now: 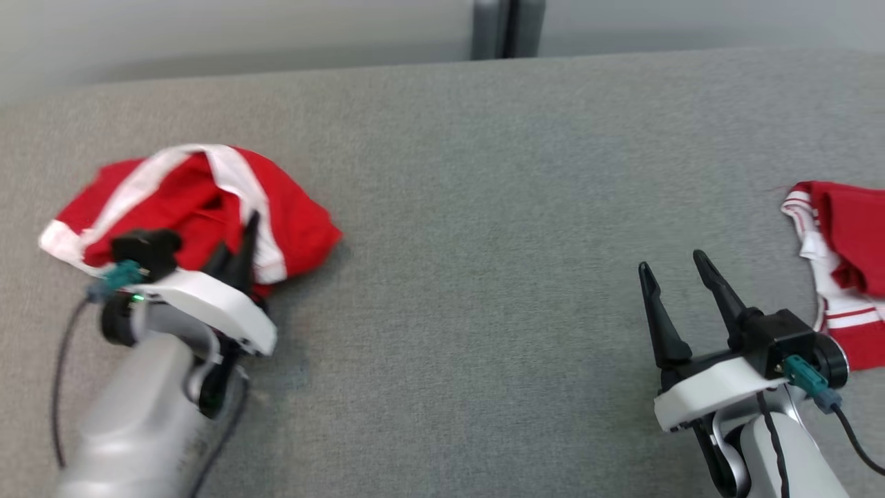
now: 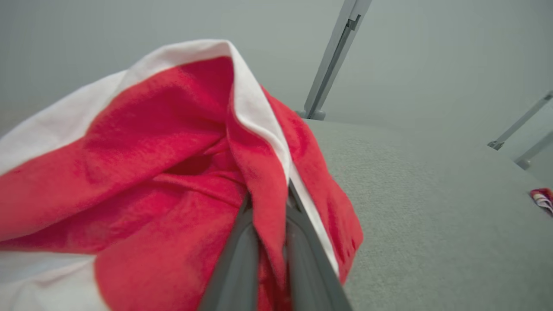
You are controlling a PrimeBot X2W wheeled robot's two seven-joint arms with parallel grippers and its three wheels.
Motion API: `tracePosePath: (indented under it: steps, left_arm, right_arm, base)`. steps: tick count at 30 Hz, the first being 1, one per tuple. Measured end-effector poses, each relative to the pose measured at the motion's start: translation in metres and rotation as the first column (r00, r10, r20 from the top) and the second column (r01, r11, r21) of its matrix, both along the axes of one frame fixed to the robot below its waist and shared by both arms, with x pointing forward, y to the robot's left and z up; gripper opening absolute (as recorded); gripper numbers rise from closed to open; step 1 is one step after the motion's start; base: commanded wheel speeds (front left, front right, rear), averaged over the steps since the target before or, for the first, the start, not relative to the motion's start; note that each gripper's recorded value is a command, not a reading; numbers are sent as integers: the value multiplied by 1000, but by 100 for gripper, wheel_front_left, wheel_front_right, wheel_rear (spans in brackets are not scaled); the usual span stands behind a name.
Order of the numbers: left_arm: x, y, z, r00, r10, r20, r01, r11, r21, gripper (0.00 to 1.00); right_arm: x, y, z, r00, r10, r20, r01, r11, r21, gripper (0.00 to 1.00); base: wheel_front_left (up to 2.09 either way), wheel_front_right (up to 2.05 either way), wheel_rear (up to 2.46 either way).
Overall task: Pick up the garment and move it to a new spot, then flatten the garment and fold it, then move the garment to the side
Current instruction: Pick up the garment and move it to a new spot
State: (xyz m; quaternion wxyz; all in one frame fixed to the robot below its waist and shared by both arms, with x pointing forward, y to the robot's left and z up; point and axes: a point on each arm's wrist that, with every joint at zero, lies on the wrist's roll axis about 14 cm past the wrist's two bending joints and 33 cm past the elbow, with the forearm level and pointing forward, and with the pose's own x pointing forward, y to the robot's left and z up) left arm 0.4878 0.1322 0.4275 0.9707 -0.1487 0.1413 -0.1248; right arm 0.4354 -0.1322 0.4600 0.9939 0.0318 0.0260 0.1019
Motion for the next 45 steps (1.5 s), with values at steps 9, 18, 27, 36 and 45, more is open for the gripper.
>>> tracePosePath:
  steps: [9,18,27,36,45]
  left_arm:
    - [-28,-106,27,977,-200,75,208,972,-108,0]
    - [-62,-174,29,922,-377,87,385,917,-105,0]
    - [-70,-175,26,913,-396,100,402,915,-45,100]
    - [-68,-90,18,979,-168,114,162,985,63,100]
    - [-97,8,15,983,126,132,-140,984,106,100]
  right_arm:
    - [-28,-24,10,998,-69,8,69,998,4,100]
    - [-43,-37,14,994,-106,15,106,994,5,100]
    - [-42,-33,12,995,-96,6,96,995,14,100]
    - [-41,-15,14,999,-47,12,47,998,30,100]
    - [-45,7,17,1000,16,19,-17,999,33,100]
  base:
    - [0,0,0]
    - [0,0,0]
    - [0,0,0]
    - [0,0,0]
    - [0,0,0]
